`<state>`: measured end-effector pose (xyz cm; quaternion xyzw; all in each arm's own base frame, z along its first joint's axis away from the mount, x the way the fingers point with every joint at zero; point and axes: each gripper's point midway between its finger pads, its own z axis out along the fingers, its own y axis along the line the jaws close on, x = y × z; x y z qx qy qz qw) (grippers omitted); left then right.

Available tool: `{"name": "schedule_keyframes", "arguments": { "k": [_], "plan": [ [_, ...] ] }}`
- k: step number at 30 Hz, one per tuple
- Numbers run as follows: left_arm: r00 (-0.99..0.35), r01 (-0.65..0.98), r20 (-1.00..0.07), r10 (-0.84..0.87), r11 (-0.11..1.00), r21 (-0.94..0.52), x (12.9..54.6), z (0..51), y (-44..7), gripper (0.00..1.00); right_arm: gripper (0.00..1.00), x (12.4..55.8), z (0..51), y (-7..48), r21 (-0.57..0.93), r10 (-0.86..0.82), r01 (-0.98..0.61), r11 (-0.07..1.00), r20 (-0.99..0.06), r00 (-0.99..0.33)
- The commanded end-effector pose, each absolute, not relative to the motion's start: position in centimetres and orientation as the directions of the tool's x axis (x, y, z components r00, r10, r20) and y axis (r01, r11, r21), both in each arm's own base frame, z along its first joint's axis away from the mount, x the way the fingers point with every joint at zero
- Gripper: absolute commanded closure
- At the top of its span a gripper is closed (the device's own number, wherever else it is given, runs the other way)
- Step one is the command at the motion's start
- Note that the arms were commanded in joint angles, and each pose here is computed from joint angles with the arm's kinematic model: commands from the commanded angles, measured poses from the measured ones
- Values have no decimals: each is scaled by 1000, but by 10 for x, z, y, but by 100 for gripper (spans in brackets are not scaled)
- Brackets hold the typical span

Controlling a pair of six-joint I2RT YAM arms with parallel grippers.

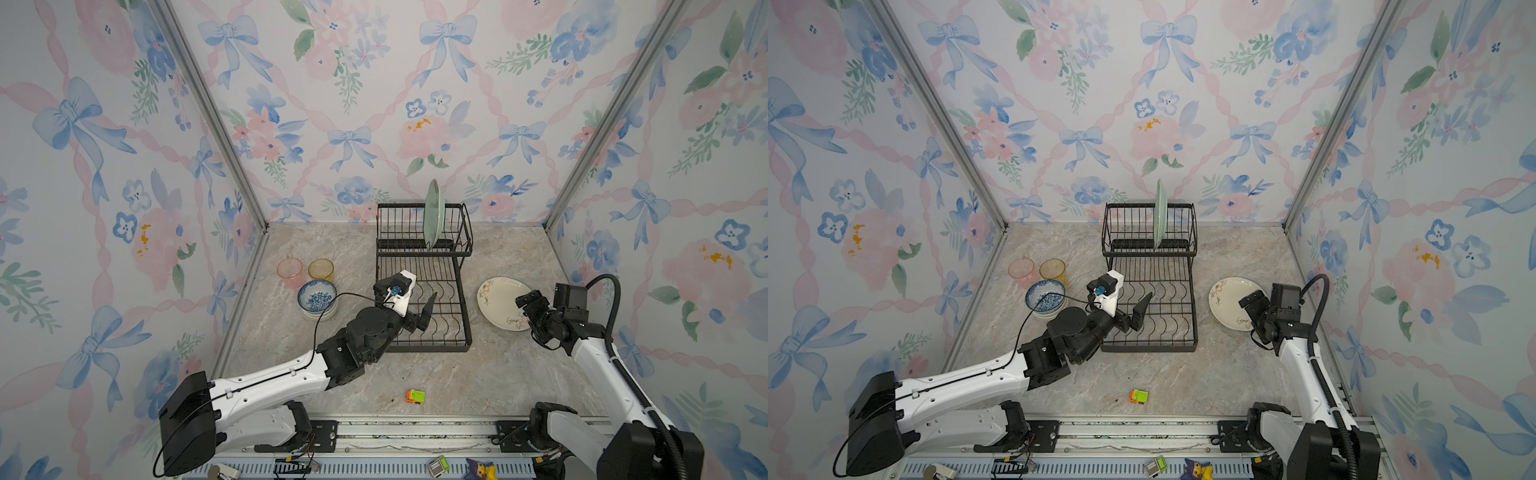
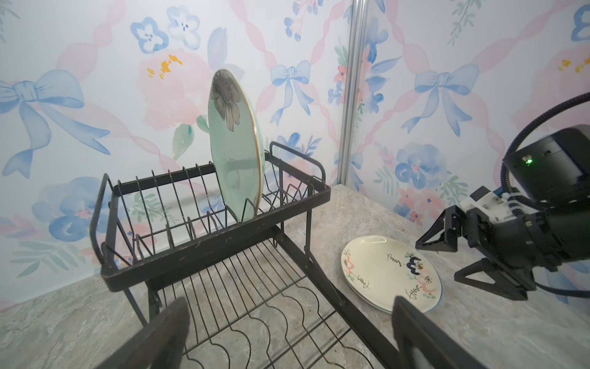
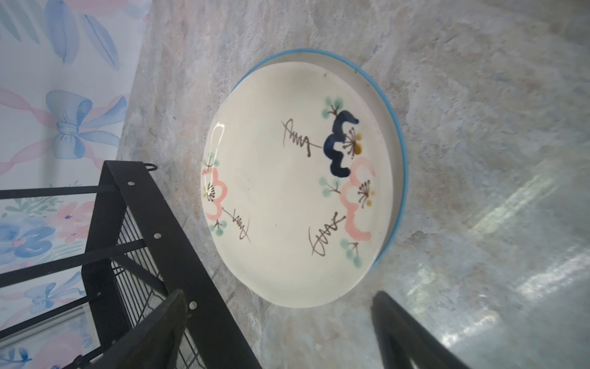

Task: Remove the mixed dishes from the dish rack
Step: 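Reach the left gripper to the green sunflower plate while the right withdraws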

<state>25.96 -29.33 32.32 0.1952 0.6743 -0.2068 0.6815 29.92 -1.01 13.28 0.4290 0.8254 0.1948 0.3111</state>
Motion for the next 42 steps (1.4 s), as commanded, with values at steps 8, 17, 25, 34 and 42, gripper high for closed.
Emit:
{"name": "schedule_keyframes", "arguments": {
  "k": [8, 17, 25, 34, 42],
  "plan": [
    [3, 533, -999, -33, 845, -27, 282, 358, -312, 2, 1, 298, 227, 30, 665, 697, 263, 699, -552, -458],
    [21, 525, -998, -52, 851, -33, 310, 378, -324, 2, 2, 293, 272, 46, 661, 625, 68, 748, -665, -408],
    [19, 551, -998, -57, 834, -38, 332, 384, -340, 4, 2, 284, 279, 53, 635, 584, 0, 772, -710, -394],
    [4, 538, -996, -93, 840, -76, 358, 388, -337, 8, 2, 280, 274, 54, 634, 581, 3, 773, -707, -404],
    [-23, 527, -995, -98, 845, -96, 380, 378, -341, 10, 2, 274, 271, 58, 617, 561, 2, 787, -713, -420]
  ]
}}
